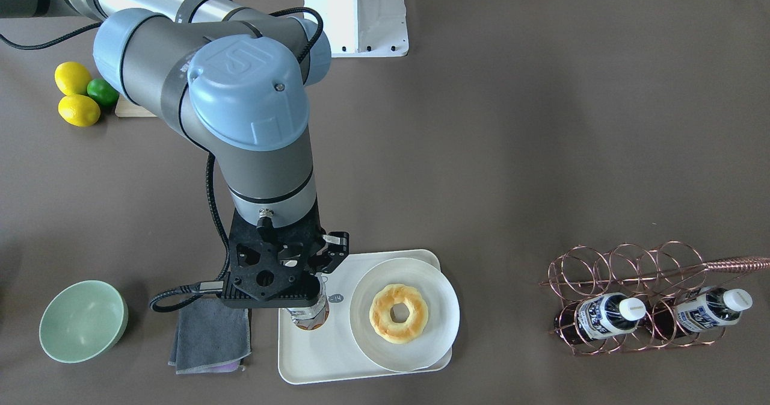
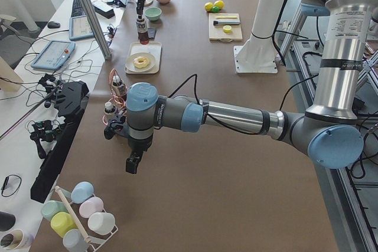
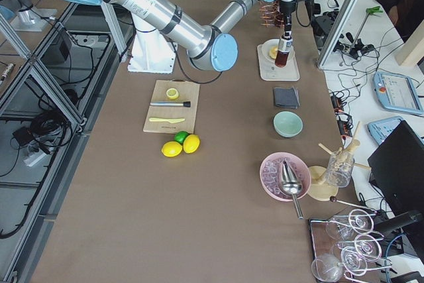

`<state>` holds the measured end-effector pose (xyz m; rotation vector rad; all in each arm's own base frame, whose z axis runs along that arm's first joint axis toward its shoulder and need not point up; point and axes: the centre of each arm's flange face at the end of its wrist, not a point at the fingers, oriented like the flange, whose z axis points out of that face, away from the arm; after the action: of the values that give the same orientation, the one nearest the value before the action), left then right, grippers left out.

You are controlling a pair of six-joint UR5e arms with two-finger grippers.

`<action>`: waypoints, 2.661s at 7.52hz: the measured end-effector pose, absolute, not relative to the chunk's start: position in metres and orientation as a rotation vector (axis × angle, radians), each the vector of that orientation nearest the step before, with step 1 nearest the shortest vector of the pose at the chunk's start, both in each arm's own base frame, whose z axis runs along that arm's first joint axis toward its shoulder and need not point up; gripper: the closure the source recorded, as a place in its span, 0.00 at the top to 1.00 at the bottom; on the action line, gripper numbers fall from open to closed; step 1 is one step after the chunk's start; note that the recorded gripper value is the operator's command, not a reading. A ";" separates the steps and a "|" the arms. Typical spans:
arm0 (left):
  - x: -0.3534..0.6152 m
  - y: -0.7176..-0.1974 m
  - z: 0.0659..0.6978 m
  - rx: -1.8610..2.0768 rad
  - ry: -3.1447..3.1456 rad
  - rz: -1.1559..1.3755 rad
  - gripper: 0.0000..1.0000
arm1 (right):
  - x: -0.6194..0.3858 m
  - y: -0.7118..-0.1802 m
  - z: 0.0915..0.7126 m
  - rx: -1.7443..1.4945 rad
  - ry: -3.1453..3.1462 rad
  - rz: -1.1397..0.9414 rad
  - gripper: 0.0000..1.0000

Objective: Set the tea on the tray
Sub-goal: 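Lower the bottle onto the tray beside the doughnut plate and open the right gripper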

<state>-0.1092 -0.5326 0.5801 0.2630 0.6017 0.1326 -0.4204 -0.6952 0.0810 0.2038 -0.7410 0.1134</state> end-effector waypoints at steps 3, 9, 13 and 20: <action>-0.109 -0.533 0.580 0.262 0.602 0.134 0.98 | -0.433 -0.707 0.106 0.217 -0.738 0.104 0.00; -0.109 -0.535 0.580 0.263 0.601 0.135 0.98 | -0.445 -0.701 0.124 0.220 -0.750 0.081 0.25; -0.109 -0.539 0.580 0.262 0.600 0.138 0.98 | -0.445 -0.694 0.130 0.223 -0.752 0.075 0.99; -0.109 -0.539 0.579 0.264 0.600 0.139 0.98 | -0.397 -0.650 0.071 0.196 -0.752 0.084 1.00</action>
<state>-0.1088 -0.5394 0.5793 0.2644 0.6000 0.1390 -0.3971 -0.6499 0.0713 0.1959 -0.7516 0.0841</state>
